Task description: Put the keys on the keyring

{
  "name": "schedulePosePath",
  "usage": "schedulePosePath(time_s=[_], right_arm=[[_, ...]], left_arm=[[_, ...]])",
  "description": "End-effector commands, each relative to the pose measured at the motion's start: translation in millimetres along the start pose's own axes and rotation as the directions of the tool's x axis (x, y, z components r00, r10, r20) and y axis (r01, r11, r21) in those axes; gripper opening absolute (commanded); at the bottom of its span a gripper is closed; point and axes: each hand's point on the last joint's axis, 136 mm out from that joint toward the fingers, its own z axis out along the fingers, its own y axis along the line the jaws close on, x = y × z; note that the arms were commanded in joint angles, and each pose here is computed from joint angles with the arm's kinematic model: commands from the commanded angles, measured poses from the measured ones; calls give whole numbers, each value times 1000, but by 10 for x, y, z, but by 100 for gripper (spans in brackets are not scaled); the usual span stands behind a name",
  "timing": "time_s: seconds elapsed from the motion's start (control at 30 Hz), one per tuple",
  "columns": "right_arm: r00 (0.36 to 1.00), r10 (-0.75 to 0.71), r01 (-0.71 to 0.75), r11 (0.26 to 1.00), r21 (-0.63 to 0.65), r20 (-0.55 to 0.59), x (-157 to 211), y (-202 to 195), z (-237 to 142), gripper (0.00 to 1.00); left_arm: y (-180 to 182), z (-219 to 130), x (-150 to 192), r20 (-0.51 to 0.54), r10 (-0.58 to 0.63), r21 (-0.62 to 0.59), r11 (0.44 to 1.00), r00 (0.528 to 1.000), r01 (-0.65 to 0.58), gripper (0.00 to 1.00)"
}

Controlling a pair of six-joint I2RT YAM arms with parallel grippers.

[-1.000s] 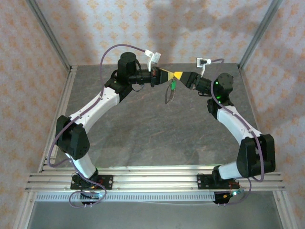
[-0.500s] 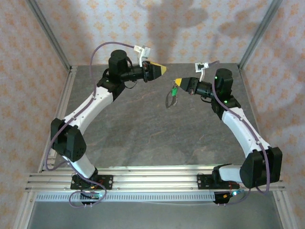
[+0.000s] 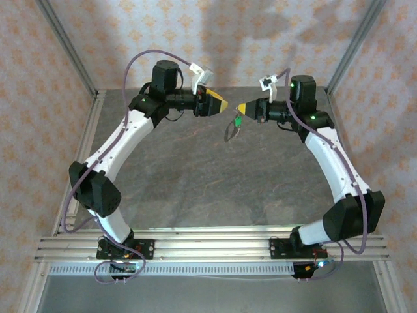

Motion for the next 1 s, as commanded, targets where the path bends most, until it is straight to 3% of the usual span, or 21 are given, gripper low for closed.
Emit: schedulePosePath(time_s=[0.0, 0.97], right_arm=[[997, -57, 55, 997, -47, -57, 46, 145, -46, 0], [998, -44, 35, 983, -178, -48, -9, 339, 3, 0]], left_arm=[[-22, -1, 155, -77, 11, 48, 999, 997, -7, 52], [-143, 321, 124, -87, 19, 186, 983, 996, -3, 49]])
